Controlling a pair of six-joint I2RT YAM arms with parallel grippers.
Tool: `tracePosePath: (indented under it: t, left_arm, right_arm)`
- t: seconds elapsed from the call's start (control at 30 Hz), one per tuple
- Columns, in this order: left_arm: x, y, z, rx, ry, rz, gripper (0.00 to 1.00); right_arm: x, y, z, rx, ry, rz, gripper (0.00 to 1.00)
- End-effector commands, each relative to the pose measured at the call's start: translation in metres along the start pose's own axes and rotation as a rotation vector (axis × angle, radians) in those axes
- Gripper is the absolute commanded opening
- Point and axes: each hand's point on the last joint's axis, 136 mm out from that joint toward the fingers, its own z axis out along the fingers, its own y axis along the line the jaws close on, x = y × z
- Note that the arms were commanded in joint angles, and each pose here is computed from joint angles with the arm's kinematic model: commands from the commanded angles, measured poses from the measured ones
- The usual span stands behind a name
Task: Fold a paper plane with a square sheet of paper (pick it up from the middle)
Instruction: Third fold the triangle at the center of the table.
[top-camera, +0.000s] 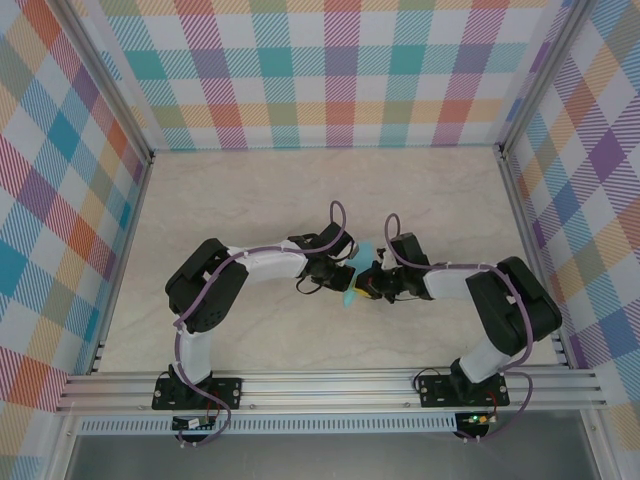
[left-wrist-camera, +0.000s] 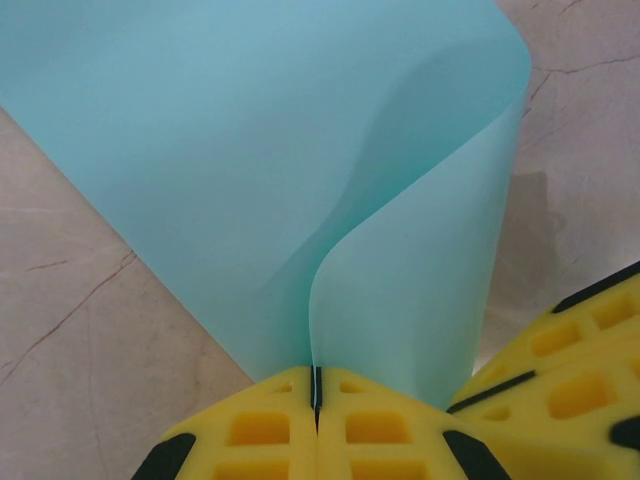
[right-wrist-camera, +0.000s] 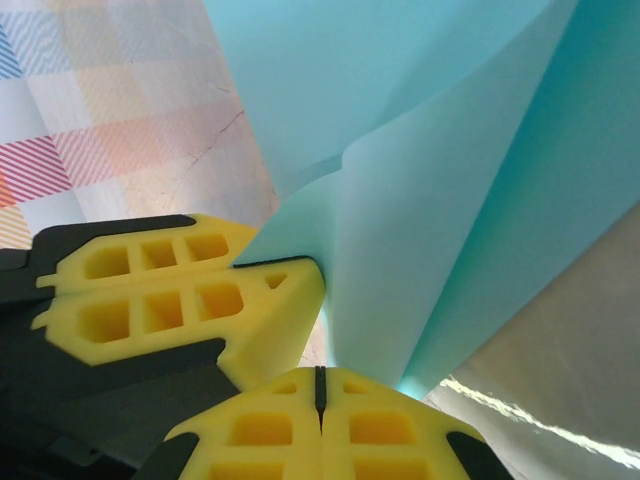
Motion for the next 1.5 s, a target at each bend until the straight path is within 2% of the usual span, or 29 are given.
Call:
tracePosePath:
  t: [0.0, 0.2, 0.47, 0.63, 0.73, 1.1, 1.23, 1.47]
  left_arm:
    - [0.021, 0.019, 0.013, -0.053, 0.088, -0.018, 0.02]
    - [0.023, 0.021, 0.012, -0.067, 0.097, -0.012, 0.02]
    - [0.023, 0.022, 0.012, -0.068, 0.101, -0.01, 0.02]
    - [0.023, 0.021, 0.014, -0.063, 0.105, -0.012, 0.02]
    - [0.022, 0.02, 0.014, -0.061, 0.105, -0.011, 0.02]
    - [0.024, 0.021, 0.013, -0.062, 0.112, -0.01, 0.02]
    - [0.025, 0.021, 0.013, -0.06, 0.116, -0.007, 0.02]
    - [0.025, 0.018, 0.014, -0.048, 0.121, -0.005, 0.02]
  right_arm:
    - [-0.004, -0.006, 0.006, 0.016, 0.012, -0.018, 0.01]
    - [0.001, -0.032, 0.008, 0.105, 0.009, 0.035, 0.0]
    - [-0.014, 0.012, -0.017, 0.025, -0.046, -0.049, 0.01]
    - [-0.027, 0.017, -0.019, 0.001, -0.055, -0.058, 0.02]
    - [-0.032, 0.012, -0.013, 0.005, -0.044, -0.048, 0.01]
    - [-0.032, -0.039, -0.006, 0.177, -0.043, 0.01, 0.0]
    - [-0.037, -0.028, -0.017, 0.18, -0.067, -0.011, 0.01]
    - [-0.05, 0.011, -0.027, 0.087, -0.082, -0.087, 0.02]
